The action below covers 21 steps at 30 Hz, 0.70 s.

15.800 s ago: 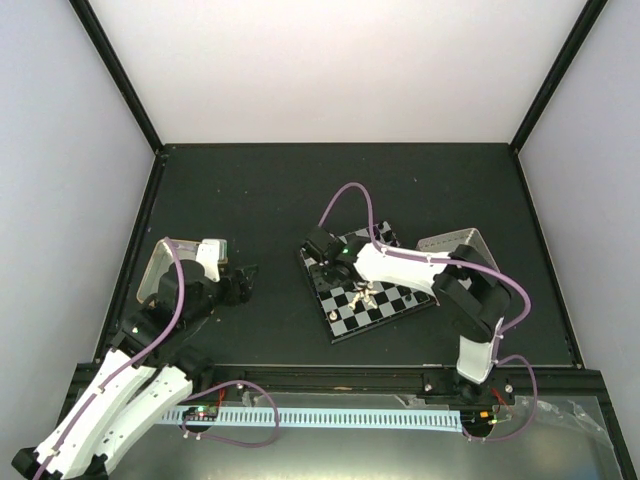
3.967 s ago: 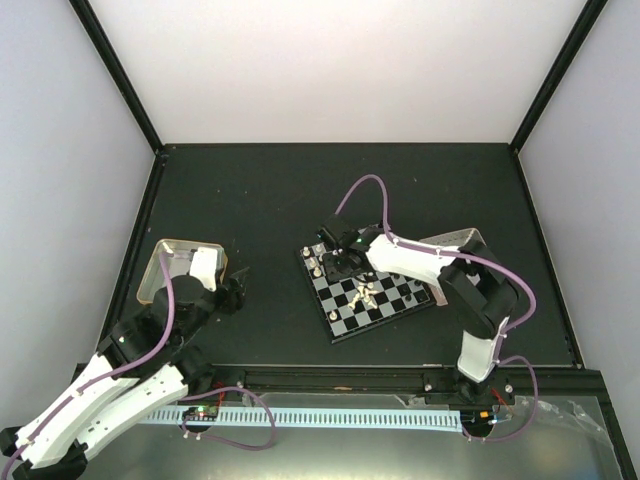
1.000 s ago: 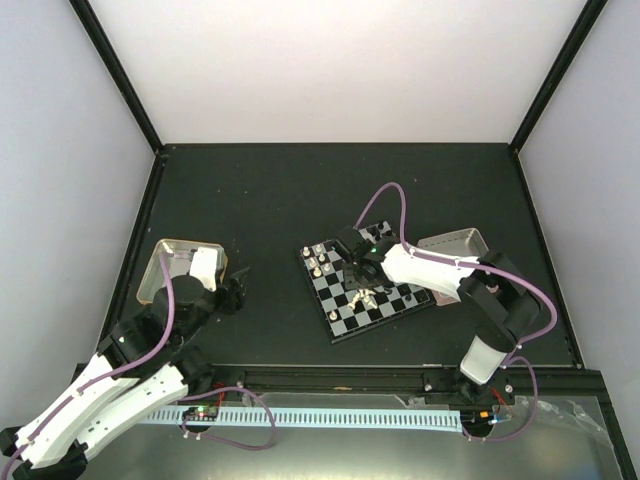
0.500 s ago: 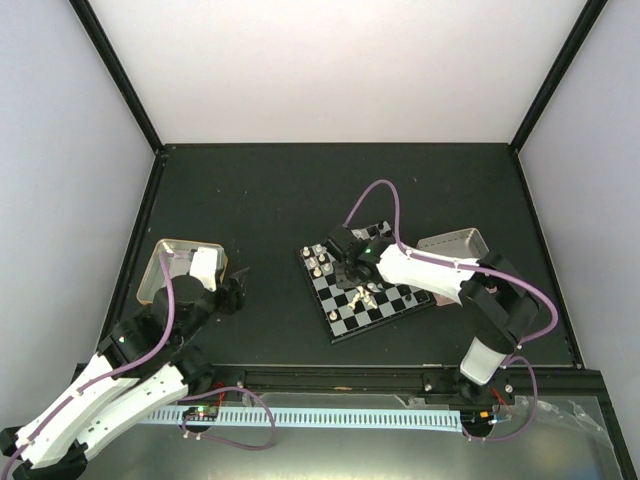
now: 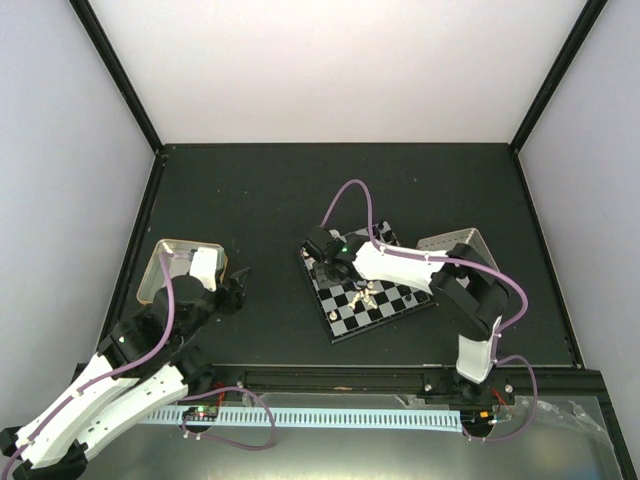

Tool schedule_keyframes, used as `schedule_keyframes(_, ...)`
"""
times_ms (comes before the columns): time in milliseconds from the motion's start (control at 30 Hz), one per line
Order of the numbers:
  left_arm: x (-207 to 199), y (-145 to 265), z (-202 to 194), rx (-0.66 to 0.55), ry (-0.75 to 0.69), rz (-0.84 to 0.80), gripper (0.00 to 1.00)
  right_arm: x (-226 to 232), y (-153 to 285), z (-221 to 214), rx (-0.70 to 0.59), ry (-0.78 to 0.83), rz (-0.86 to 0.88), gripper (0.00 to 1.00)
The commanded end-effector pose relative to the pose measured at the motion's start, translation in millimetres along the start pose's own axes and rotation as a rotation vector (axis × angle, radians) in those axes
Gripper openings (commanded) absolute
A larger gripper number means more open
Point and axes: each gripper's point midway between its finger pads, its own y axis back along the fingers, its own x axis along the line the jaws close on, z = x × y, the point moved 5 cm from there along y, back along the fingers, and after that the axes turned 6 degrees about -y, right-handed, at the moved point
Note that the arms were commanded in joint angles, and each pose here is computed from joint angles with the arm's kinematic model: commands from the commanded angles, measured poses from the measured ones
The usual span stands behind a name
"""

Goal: Set up the chess pieces on the board
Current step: Move the chess piece to the chessboard.

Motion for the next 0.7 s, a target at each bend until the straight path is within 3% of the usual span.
schedule_keyframes(0,1.1,0.4,0.4,0.001,-0.003,0.006,0.66,4.6,0.2,5.0,-0.012,0.01,-0.008,0.08)
schedule_keyframes(367,0.7,-1.1,0.0,0.007,-0.007,0.009,0.66,9.7,-2.1,7.5,-0.009,0.011,0.007,0.21)
schedule_keyframes(667,-1.5,-5.4,-1.6,0.029,-0.016,0.008,0.67,-7.4,36.7,8.0,-0.101,-0.095,0.028,0.36)
